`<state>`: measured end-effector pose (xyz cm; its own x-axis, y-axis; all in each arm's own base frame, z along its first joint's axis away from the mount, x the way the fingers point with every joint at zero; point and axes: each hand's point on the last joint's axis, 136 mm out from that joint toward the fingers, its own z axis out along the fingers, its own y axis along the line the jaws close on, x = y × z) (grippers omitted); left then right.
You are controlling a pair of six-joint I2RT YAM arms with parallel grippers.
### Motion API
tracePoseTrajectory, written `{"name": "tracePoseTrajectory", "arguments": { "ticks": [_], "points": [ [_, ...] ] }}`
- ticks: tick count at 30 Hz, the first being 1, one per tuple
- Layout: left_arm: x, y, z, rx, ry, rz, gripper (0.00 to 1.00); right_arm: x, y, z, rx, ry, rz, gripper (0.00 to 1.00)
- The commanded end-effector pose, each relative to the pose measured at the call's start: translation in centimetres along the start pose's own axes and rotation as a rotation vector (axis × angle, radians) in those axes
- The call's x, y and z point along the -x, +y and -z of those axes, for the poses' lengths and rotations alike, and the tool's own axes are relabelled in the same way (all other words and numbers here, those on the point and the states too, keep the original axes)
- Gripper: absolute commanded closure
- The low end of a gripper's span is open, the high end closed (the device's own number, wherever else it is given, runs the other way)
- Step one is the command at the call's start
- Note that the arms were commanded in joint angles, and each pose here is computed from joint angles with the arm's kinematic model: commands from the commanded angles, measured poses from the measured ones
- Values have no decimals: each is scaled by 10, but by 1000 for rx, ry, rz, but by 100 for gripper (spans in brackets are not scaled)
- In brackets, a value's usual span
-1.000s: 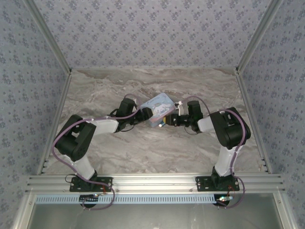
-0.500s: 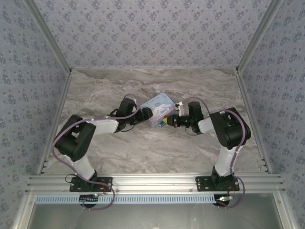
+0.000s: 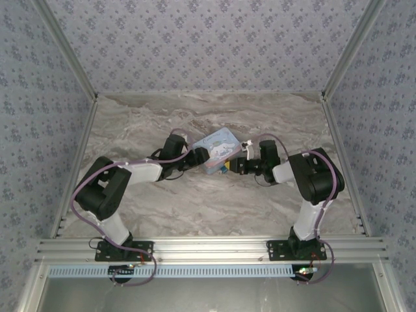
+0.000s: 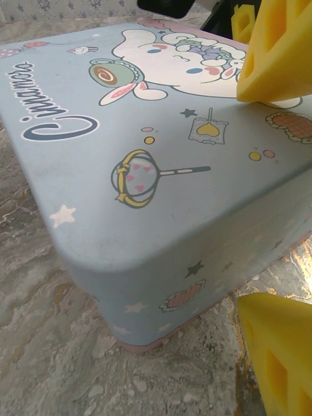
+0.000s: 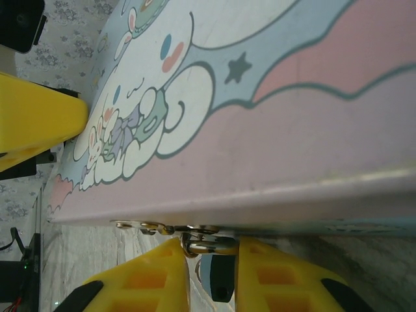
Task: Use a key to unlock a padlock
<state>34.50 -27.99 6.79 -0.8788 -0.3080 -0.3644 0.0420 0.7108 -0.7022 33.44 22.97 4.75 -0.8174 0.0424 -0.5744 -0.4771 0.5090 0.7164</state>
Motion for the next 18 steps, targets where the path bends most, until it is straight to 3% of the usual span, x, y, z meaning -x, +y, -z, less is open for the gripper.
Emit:
{"name": "tracePoseTrajectory", "arguments": {
  "ticks": [1, 13, 18],
  "points": [
    [-31, 48, 2, 176, 98, 16, 25, 5, 2, 10, 4, -22, 28, 76],
    [-30, 46, 2, 173, 96, 16, 25, 2, 7, 19, 25, -38, 35, 62],
    [-29, 46, 1, 173, 94, 15, 25, 1, 5, 14, 21, -29, 32, 63]
  ]
}}
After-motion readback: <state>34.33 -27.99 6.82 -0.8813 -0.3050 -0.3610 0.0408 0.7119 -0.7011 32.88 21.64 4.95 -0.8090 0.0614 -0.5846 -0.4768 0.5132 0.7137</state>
